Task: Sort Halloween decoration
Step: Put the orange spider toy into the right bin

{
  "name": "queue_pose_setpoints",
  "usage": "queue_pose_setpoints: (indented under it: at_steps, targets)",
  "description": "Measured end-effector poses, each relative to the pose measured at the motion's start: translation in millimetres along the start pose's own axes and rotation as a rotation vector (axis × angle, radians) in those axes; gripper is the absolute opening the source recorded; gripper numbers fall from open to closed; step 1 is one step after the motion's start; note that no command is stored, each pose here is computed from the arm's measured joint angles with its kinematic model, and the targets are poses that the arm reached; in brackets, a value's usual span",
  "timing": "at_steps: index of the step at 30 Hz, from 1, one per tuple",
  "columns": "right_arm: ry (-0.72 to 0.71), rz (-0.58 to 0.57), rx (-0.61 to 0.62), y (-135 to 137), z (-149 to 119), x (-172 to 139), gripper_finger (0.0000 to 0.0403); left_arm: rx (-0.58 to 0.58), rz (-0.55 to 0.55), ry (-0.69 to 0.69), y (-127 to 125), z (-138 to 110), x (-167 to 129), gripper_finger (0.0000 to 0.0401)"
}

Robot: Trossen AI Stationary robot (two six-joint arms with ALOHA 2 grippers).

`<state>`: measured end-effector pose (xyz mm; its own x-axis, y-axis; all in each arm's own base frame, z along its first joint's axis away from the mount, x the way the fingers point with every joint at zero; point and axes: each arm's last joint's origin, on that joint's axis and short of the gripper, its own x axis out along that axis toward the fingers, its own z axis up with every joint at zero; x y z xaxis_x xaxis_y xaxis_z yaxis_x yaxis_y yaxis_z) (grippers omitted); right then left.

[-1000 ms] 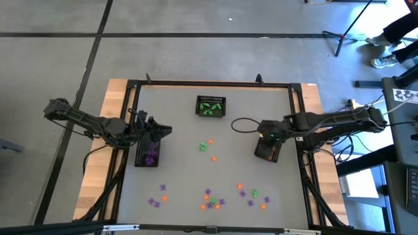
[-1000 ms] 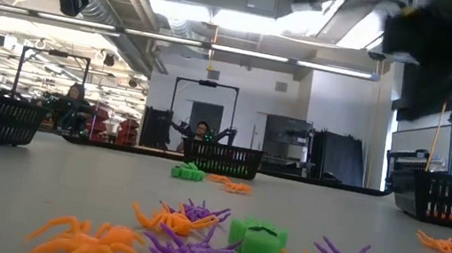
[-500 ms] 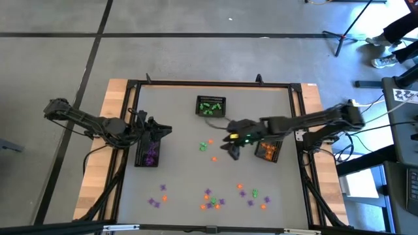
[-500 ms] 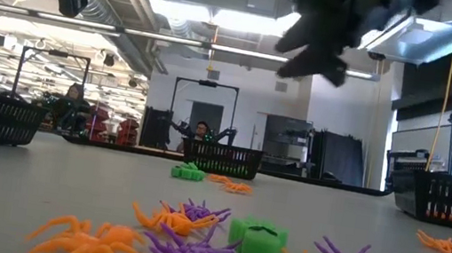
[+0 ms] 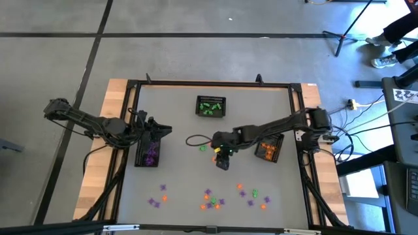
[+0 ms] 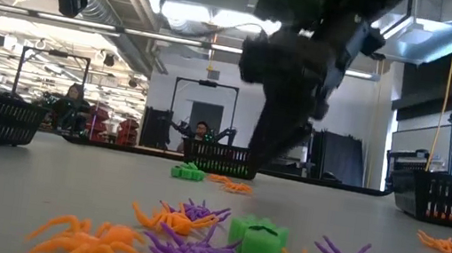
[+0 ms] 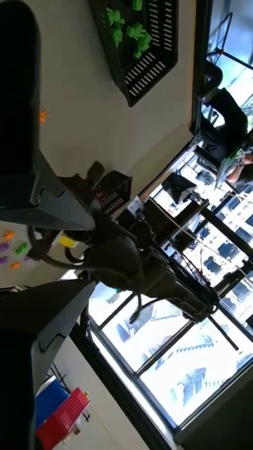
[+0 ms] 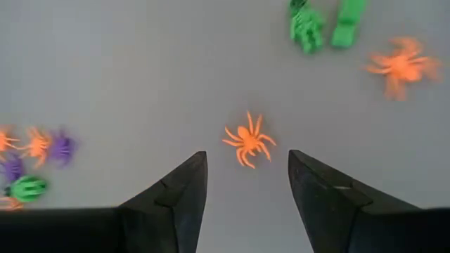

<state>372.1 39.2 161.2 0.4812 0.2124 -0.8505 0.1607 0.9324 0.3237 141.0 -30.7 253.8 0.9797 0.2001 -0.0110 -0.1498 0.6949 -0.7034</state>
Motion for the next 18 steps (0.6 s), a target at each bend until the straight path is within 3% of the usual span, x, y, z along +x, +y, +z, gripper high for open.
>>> queue_pose_setpoints:
  at_steps: [8, 18]
  targets:
    - [0.045, -0.046, -0.040, -3.8, -7.9, 24.8, 0.0195, 0.002, 0.002, 0.001, 0.1, -0.1, 0.0, 0.0116]
    - [0.031, -0.187, -0.230, 16.8, -21.2, 36.8, 0.0184, 0.004, 0.002, 0.000, 0.2, -0.1, 0.0, 0.0116]
